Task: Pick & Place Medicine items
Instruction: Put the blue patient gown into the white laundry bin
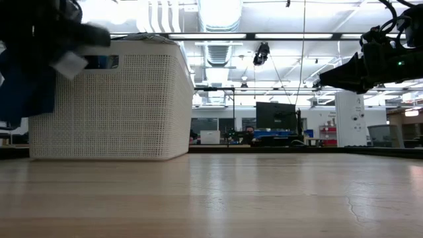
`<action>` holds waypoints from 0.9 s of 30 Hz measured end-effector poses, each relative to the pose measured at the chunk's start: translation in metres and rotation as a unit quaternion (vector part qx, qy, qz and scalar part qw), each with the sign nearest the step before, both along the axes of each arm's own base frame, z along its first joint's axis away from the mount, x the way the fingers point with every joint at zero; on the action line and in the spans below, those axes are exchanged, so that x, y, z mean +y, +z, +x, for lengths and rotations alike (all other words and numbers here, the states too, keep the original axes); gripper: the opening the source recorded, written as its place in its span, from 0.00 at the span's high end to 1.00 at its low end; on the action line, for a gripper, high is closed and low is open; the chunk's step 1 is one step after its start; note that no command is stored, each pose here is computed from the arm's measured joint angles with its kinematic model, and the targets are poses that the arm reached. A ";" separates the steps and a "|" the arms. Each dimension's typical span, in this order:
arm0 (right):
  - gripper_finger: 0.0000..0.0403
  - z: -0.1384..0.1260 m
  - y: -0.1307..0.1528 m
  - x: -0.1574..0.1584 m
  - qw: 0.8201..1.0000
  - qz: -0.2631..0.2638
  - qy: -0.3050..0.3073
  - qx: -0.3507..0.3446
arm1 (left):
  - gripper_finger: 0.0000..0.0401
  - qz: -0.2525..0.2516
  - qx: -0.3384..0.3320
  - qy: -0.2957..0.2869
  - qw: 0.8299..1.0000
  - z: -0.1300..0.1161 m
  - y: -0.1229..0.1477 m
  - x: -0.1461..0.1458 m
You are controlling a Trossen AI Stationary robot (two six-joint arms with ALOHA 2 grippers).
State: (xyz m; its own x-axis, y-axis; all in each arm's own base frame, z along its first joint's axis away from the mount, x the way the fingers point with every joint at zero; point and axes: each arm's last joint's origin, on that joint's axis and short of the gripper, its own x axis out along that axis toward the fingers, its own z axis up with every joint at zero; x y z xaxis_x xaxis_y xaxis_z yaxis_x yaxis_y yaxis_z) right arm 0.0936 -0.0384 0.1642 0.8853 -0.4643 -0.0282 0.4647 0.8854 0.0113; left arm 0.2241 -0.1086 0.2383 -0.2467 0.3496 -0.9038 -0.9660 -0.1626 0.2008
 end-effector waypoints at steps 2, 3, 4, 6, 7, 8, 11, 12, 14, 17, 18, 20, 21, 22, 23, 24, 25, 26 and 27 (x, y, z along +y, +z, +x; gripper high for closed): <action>0.41 0.000 0.000 0.000 1.000 0.000 0.000 0.000 | 0.99 -0.020 -0.015 -0.009 1.000 -0.001 0.010 -0.001; 0.41 0.000 0.000 0.000 1.000 0.000 0.000 0.000 | 0.99 -0.027 -0.021 -0.012 0.999 -0.002 0.015 0.000; 0.41 0.000 0.000 0.000 1.000 0.000 0.000 0.000 | 0.99 -0.033 -0.028 -0.015 0.999 -0.003 0.020 0.000; 0.41 0.000 0.000 0.000 1.000 0.000 0.000 0.000 | 0.99 -0.041 -0.045 -0.016 0.998 -0.006 0.028 0.002; 0.41 0.000 0.000 0.000 1.000 0.000 0.000 0.000 | 0.99 -0.045 -0.053 -0.016 0.997 -0.007 0.032 0.002; 0.41 0.000 0.000 0.000 1.000 0.000 0.000 0.000 | 0.99 -0.049 -0.061 -0.016 0.997 -0.008 0.036 0.003; 0.41 0.000 0.000 0.000 1.000 0.000 0.000 0.000 | 0.99 -0.061 -0.087 -0.016 0.994 -0.013 0.049 0.006; 0.41 0.000 0.000 0.000 1.000 0.000 0.000 0.000 | 0.99 -0.064 -0.097 -0.017 0.993 -0.014 0.054 0.006; 0.41 0.000 0.000 0.000 1.000 0.000 0.000 0.000 | 0.99 -0.063 -0.122 -0.021 0.990 -0.017 0.064 0.009; 0.41 0.000 0.000 0.000 1.000 0.000 0.000 0.000 | 0.99 -0.054 -0.163 -0.034 0.985 -0.019 0.081 0.012; 0.41 0.000 0.000 0.000 1.000 0.000 0.000 0.000 | 0.99 -0.047 -0.177 -0.043 0.982 -0.020 0.086 0.013; 0.41 0.000 0.000 0.000 1.000 0.000 0.000 0.000 | 0.99 -0.031 -0.203 -0.068 0.976 -0.019 0.098 0.014; 0.41 0.000 0.000 0.000 1.000 0.000 0.000 0.000 | 0.99 -0.023 -0.216 -0.081 0.973 -0.019 0.105 0.015; 0.41 0.000 0.000 0.000 1.000 0.000 0.000 0.000 | 0.99 -0.016 -0.227 -0.094 0.969 -0.018 0.111 0.015; 0.41 0.000 0.000 0.000 1.000 0.000 0.000 0.000 | 0.99 -0.011 -0.237 -0.108 0.966 -0.018 0.117 0.016; 0.41 0.000 0.000 0.000 1.000 0.000 0.000 0.000 | 0.99 -0.008 -0.245 -0.122 0.962 -0.017 0.123 0.016; 0.41 0.000 0.000 0.000 1.000 0.000 0.000 0.000 | 0.99 -0.005 -0.253 -0.134 0.958 -0.017 0.130 0.016; 0.41 0.000 0.000 0.000 1.000 0.000 0.000 0.000 | 0.99 -0.001 -0.261 -0.148 0.954 -0.017 0.136 0.017; 0.41 0.000 0.000 0.000 1.000 0.000 0.000 0.000 | 0.99 0.005 -0.270 -0.163 0.949 -0.017 0.143 0.018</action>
State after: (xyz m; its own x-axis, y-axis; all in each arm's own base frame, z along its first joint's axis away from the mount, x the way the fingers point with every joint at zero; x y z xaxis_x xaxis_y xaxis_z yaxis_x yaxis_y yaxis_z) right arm 0.0936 -0.0383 0.1642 0.8855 -0.4638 -0.0282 0.4642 0.8857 0.0110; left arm 0.2068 -0.0911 0.3810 0.3733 0.3374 -0.8642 -0.9273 0.1630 -0.3369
